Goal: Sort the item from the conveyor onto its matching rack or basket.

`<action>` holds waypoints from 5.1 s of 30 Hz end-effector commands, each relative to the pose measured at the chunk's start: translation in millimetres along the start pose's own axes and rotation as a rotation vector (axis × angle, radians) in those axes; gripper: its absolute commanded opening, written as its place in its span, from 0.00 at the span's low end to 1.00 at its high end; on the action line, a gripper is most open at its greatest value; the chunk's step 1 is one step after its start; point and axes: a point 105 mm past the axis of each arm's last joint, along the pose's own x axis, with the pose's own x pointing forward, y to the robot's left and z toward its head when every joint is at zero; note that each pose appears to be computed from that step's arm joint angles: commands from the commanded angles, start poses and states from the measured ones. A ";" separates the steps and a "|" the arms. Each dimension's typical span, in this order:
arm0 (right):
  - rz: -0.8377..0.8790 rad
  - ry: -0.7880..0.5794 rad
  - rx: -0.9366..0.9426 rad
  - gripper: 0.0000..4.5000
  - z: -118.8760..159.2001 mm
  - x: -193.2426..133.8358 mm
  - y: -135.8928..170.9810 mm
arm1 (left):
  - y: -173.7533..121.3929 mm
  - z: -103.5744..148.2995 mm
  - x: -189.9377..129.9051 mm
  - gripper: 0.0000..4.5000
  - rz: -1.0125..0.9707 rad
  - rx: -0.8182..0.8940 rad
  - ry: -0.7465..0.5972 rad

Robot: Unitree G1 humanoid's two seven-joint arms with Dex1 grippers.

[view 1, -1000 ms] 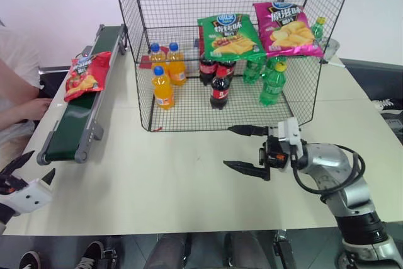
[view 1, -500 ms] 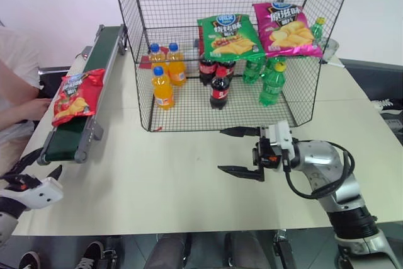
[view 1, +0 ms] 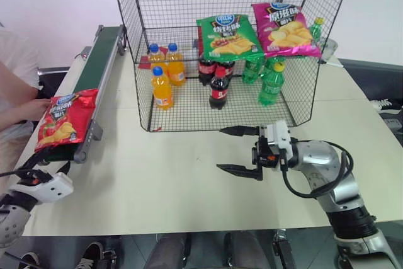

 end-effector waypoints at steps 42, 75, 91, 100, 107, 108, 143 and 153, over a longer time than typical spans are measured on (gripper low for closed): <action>-0.141 0.061 -0.081 1.00 -0.3 -31.4 -26.5 | 57.1 3.0 9.6 0.01 0.276 0.018 0.062; -0.555 -0.125 -0.097 1.00 50.3 -95.9 -42.7 | 145.3 242.8 91.2 0.01 0.538 0.019 -0.587; -0.500 -0.221 -0.089 1.00 57.9 -50.7 -43.1 | 148.3 280.1 191.4 0.01 0.657 -0.194 -0.374; -0.493 -0.222 -0.088 1.00 54.9 -42.2 -45.4 | 140.4 270.8 218.1 0.01 0.637 -0.330 -0.220; -0.495 -0.220 -0.083 1.00 55.0 -40.9 -47.4 | 139.6 282.9 230.5 0.01 0.600 -0.411 -0.188; -0.495 -0.220 -0.083 1.00 55.0 -40.6 -47.4 | 140.1 284.3 231.2 0.01 0.598 -0.406 -0.191; -0.501 -0.180 -0.072 1.00 47.7 -42.0 -47.6 | 125.6 295.8 210.8 0.73 0.413 -0.696 -0.410; -0.501 -0.159 -0.079 1.00 45.9 -47.4 -47.3 | 118.6 292.6 147.1 0.73 0.169 -1.013 -0.655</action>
